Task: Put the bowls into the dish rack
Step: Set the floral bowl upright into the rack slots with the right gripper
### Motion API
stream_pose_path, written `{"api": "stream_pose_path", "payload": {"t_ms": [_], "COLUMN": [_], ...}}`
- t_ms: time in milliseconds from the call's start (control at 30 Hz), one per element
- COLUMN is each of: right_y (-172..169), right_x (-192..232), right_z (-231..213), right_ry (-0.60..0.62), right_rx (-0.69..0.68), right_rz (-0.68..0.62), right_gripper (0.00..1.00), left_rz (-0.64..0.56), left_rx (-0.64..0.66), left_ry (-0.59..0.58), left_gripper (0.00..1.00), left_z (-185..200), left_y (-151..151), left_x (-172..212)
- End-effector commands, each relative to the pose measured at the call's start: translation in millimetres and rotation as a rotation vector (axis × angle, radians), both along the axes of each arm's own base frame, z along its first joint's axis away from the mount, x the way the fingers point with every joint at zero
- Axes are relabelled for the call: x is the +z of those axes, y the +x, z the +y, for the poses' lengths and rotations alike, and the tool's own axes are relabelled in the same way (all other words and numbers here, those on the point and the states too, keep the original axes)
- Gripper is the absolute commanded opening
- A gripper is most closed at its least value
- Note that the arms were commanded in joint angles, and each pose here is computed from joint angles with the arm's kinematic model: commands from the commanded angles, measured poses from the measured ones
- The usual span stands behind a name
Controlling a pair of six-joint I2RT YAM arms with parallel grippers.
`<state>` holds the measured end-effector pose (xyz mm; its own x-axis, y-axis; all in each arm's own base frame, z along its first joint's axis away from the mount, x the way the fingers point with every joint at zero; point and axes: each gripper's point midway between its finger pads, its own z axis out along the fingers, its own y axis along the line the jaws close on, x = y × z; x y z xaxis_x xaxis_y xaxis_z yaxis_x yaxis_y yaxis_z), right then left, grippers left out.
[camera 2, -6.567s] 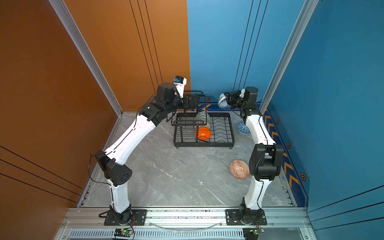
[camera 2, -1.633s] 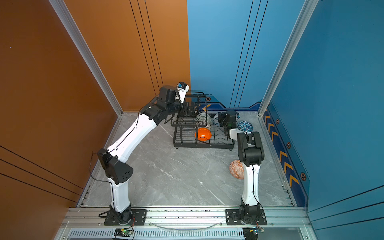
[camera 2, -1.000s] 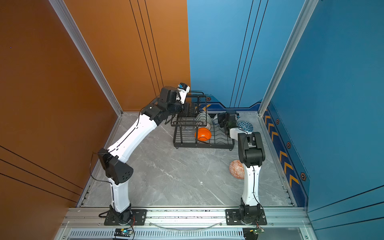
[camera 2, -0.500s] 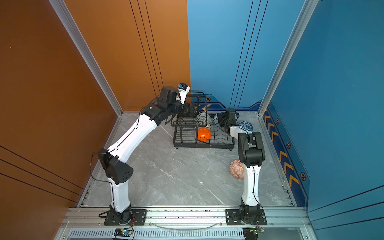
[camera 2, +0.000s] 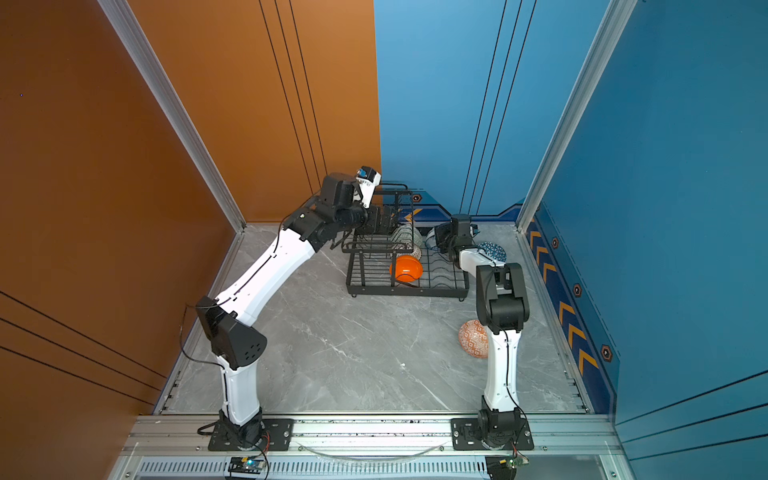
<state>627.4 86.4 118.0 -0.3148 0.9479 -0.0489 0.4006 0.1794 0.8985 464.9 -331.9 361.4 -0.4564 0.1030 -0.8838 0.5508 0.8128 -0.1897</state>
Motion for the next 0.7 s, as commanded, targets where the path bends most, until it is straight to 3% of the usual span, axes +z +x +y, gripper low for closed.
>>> {"api": "stream_pose_path", "payload": {"t_ms": [0, 367, 667], "right_y": [-5.8, -2.3, 0.5], "right_x": [-35.9, -36.2, -24.7], "right_z": [-0.8, 3.1, 2.8], "right_ry": [-0.001, 0.017, 0.022], "right_rx": [-0.038, -0.049, -0.044], "right_rz": [0.114, 0.111, 0.093], "right_gripper": [0.29, 0.35, 0.49], "left_rz": [-0.031, -0.036, -0.047], "left_rx": [-0.021, -0.021, -0.015], "left_ry": [-0.004, 0.002, 0.014], "left_gripper": [0.98, 0.98, 0.98], "left_z": [-1.2, -0.7, 1.2], "left_y": [-8.0, -8.2, -8.6], "left_x": [13.0, 13.5, 14.6]}}
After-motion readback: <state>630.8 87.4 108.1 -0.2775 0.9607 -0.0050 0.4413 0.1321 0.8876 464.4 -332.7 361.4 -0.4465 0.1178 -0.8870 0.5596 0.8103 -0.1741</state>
